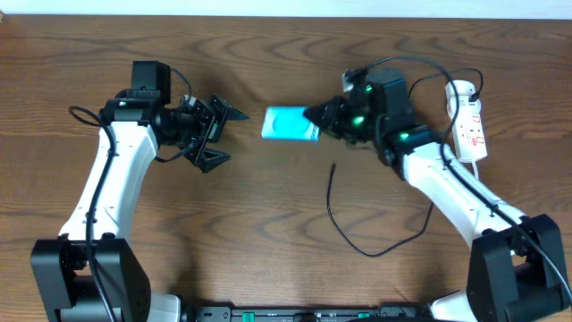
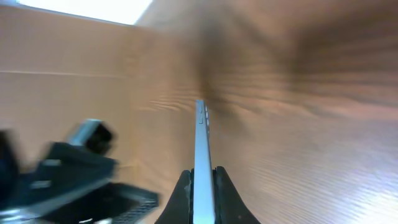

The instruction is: Plug charger to phone and switch on socket

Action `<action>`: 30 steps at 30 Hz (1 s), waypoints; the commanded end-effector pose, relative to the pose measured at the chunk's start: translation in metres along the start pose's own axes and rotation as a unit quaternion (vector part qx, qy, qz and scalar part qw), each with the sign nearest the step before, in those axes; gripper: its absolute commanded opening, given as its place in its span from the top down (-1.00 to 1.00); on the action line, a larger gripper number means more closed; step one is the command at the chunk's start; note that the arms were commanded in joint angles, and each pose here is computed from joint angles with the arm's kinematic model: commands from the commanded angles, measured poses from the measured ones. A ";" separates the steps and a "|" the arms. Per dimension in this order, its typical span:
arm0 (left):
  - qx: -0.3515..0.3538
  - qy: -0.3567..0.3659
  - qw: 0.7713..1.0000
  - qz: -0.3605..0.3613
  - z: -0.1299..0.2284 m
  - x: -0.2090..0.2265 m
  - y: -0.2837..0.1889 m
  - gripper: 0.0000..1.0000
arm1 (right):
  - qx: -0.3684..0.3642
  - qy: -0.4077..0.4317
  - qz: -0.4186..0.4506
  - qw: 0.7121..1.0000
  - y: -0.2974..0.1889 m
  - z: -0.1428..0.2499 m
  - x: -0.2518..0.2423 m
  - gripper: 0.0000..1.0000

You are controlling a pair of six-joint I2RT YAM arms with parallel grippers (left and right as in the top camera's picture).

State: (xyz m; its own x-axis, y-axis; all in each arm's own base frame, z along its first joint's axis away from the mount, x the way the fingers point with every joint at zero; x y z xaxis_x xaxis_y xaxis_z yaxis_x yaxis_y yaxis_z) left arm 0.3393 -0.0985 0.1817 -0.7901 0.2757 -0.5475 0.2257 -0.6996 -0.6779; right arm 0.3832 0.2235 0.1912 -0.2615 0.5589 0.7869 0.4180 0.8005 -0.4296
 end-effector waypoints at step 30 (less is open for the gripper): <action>0.058 0.174 0.974 0.132 0.015 -0.053 -0.011 -0.88 | 0.008 0.227 -0.268 0.936 0.030 -0.048 -0.030 0.98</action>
State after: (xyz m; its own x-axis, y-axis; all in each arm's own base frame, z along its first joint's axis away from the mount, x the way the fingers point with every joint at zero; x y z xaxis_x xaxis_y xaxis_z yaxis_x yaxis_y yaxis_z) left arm 0.3696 -0.1162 0.2223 -0.4983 0.2638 -0.8259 0.3120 -0.8342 -0.4547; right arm 0.4364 0.2168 0.1679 -0.0990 -0.0311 0.9946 0.2654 0.9625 0.0565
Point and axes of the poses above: each gripper's point midway between its finger pads, its own y axis out along the fingers, its own x axis along the line the jaws close on, z = x × y, the point moved 3 cm from there along -y, back along the fingers, and after that the axes turned 14 degrees about -y, right-handed, at the moved point
